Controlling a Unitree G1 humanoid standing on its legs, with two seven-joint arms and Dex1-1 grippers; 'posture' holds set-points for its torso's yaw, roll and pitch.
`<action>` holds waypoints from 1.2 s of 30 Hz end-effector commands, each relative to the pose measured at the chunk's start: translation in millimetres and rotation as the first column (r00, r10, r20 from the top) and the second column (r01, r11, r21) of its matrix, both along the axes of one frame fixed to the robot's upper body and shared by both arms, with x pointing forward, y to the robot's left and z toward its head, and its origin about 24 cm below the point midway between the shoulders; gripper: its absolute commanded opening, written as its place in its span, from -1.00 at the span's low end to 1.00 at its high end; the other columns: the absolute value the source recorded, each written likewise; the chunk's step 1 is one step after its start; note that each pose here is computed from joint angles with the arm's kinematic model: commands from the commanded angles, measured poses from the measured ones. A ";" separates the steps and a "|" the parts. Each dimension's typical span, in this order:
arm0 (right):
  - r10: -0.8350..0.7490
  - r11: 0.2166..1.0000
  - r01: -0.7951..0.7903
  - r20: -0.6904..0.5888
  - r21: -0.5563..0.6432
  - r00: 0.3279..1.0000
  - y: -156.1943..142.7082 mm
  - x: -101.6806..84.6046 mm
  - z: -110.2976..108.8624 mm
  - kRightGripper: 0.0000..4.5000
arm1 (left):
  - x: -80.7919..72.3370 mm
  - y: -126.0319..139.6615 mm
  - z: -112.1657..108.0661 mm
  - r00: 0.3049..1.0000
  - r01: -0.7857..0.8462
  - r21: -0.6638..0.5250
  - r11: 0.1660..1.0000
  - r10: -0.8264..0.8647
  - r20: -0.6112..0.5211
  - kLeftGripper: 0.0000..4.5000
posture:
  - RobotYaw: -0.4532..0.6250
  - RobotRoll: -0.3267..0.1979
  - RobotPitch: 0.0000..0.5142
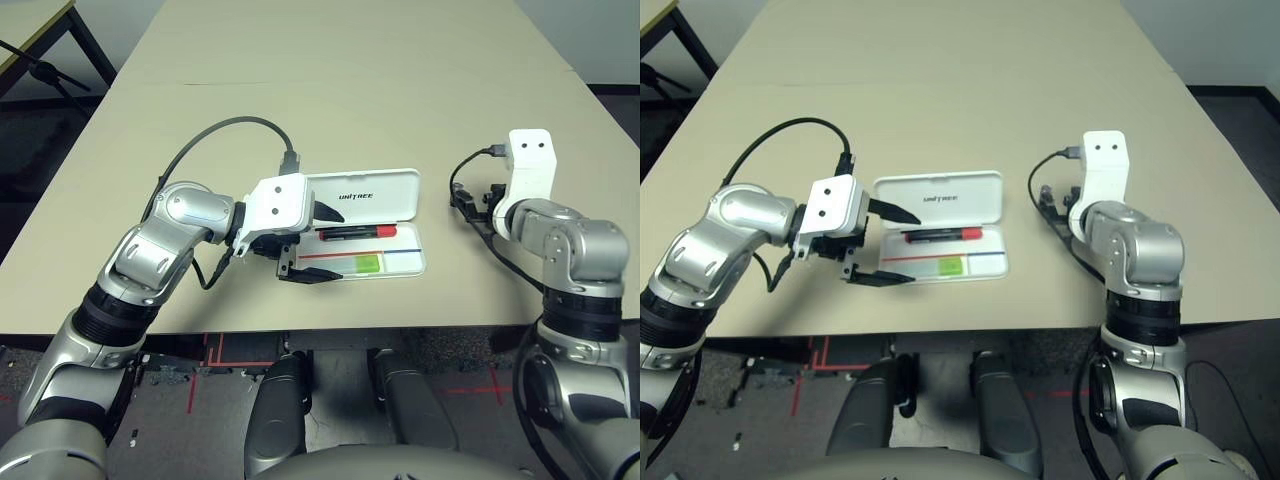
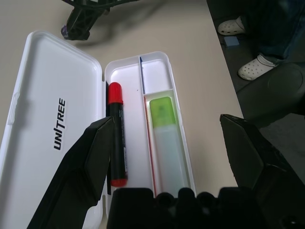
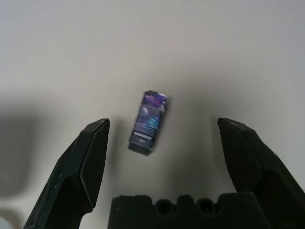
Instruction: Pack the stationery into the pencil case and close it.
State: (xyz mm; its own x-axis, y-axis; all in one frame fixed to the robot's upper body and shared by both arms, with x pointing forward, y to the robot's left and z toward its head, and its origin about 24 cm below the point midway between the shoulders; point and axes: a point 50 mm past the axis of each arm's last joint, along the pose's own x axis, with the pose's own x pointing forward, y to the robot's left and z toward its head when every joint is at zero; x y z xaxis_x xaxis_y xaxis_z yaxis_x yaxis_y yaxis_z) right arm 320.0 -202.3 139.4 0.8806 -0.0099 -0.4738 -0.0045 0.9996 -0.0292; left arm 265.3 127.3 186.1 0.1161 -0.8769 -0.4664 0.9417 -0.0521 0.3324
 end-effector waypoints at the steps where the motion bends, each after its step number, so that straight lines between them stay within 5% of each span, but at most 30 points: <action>1: 0.009 1.000 -0.009 -0.006 -0.011 1.000 4.1 5.6 -6.0 1.00 | -1.7 0.9 -1.0 1.000 -0.005 0.017 1.000 0.005 0.003 0.99 | -0.19 0.25 -0.28; 16: 0.029 1.000 -0.029 -0.047 0.000 0.998 9.4 6.6 -19.7 1.00 | -5.1 1.8 -0.8 1.000 -0.022 0.022 0.999 0.022 -0.001 0.99 | -0.15 0.25 -0.27; 20: 0.033 0.999 -0.034 -0.050 -0.004 0.998 8.2 5.2 -21.2 0.62 | -5.5 0.7 -0.8 1.000 -0.021 0.022 1.000 0.021 -0.003 1.00 | -0.16 0.25 -0.25; 29: 0.041 0.999 -0.042 -0.048 -0.019 0.998 4.6 4.7 -22.4 -0.86 | -5.8 0.5 -1.2 1.000 -0.020 0.027 0.999 0.020 -0.007 1.00 | -0.16 0.25 -0.25; 36: 0.092 0.994 -0.094 -0.033 -0.058 0.995 3.0 4.2 -20.1 -0.86 | -7.1 1.5 -1.5 1.000 -0.023 0.033 0.999 0.024 -0.010 1.00 | -0.14 0.25 -0.24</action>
State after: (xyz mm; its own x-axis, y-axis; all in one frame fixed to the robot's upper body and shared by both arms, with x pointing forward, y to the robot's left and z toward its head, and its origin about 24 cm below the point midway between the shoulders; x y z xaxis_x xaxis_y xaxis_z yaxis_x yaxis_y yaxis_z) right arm 326.6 -198.8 126.2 0.8772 0.0329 -0.4790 -0.0783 0.9941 -0.0751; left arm 262.0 129.4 186.8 0.1453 -0.8621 -0.4855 0.9436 -0.0268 0.3301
